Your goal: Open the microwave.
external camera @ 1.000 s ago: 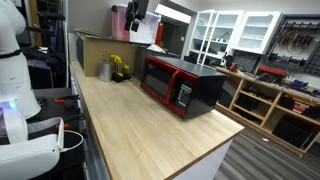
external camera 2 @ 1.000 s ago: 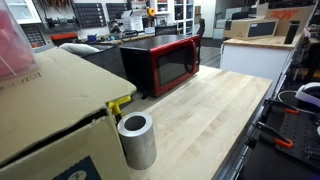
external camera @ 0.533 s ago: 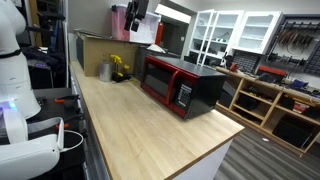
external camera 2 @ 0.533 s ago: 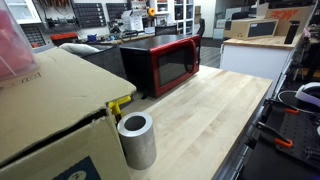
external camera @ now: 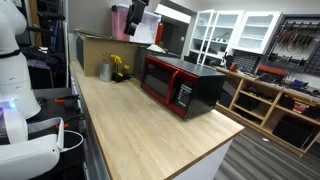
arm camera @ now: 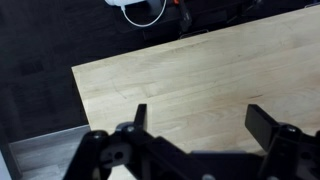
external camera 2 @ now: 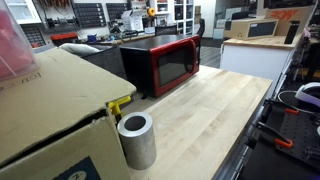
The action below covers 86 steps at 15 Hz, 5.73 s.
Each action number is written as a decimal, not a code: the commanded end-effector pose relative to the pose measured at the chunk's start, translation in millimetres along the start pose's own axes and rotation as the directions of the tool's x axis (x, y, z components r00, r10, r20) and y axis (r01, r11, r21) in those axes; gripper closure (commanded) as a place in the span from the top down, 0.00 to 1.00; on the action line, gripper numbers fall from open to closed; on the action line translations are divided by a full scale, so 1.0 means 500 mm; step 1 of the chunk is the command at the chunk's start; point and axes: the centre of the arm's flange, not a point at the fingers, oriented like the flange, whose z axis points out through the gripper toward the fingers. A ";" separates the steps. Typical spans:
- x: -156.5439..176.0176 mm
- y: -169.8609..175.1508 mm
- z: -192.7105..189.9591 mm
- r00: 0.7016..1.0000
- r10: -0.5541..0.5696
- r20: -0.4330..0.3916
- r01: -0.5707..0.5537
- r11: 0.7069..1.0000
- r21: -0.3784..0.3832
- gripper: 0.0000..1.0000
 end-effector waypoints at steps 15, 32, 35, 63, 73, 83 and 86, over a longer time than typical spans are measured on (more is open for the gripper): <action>0.044 0.065 0.166 0.916 0.351 -0.196 -0.337 0.936 0.100 1.00; 0.363 -0.104 0.170 0.918 0.120 -0.377 -0.167 0.982 -0.094 1.00; 0.378 -0.113 0.168 0.917 0.115 -0.383 -0.165 0.981 -0.101 1.00; 0.540 -0.238 0.226 0.919 -0.272 -0.284 0.183 0.935 -0.303 1.00; 0.595 -0.272 0.240 0.922 -0.318 -0.222 0.242 0.919 -0.311 0.27; 0.502 -0.286 0.275 0.940 -0.294 -0.172 0.246 0.936 -0.250 0.06; 0.474 -0.290 0.287 0.938 -0.300 -0.174 0.251 0.934 -0.256 0.06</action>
